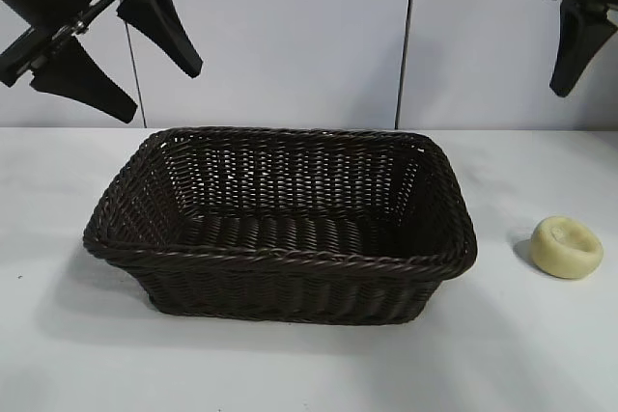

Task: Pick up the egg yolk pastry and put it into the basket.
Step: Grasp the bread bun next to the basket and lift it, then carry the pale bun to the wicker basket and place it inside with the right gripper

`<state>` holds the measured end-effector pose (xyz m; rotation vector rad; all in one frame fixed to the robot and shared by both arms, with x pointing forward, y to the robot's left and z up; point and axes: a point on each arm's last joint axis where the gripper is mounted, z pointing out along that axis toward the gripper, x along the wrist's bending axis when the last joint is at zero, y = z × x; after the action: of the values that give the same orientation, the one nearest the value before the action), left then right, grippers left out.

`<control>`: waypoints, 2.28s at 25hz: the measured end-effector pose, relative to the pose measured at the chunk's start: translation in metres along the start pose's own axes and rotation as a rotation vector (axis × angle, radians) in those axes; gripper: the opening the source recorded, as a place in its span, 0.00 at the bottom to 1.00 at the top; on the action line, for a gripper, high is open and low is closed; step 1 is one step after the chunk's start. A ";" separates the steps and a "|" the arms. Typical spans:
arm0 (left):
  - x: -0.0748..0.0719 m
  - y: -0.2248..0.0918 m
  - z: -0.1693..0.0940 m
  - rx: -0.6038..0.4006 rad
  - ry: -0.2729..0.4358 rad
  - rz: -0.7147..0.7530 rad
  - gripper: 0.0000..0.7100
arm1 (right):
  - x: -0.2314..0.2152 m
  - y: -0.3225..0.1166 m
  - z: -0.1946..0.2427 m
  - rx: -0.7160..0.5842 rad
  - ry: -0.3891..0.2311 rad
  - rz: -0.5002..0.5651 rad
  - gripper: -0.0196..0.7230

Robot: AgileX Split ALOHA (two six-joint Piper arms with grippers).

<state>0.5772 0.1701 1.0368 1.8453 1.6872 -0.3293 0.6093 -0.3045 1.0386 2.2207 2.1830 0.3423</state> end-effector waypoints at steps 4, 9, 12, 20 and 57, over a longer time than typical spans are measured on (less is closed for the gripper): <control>0.000 0.000 0.000 0.000 0.000 0.000 0.72 | -0.005 -0.015 0.027 0.055 -0.006 0.015 0.69; 0.000 0.000 0.000 0.000 0.000 0.000 0.72 | -0.010 -0.027 0.050 0.062 -0.033 0.031 0.69; 0.000 0.000 0.000 0.000 0.000 0.001 0.72 | -0.012 -0.027 0.058 0.069 -0.034 0.037 0.69; 0.000 0.000 0.000 0.000 0.000 0.001 0.72 | -0.017 -0.019 0.089 0.068 -0.043 0.069 0.69; 0.000 0.000 0.000 0.001 0.000 0.003 0.72 | -0.008 0.005 0.039 -0.042 -0.017 0.051 0.30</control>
<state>0.5772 0.1701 1.0368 1.8479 1.6846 -0.3291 0.6202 -0.3066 0.9997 2.2515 2.0944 0.3659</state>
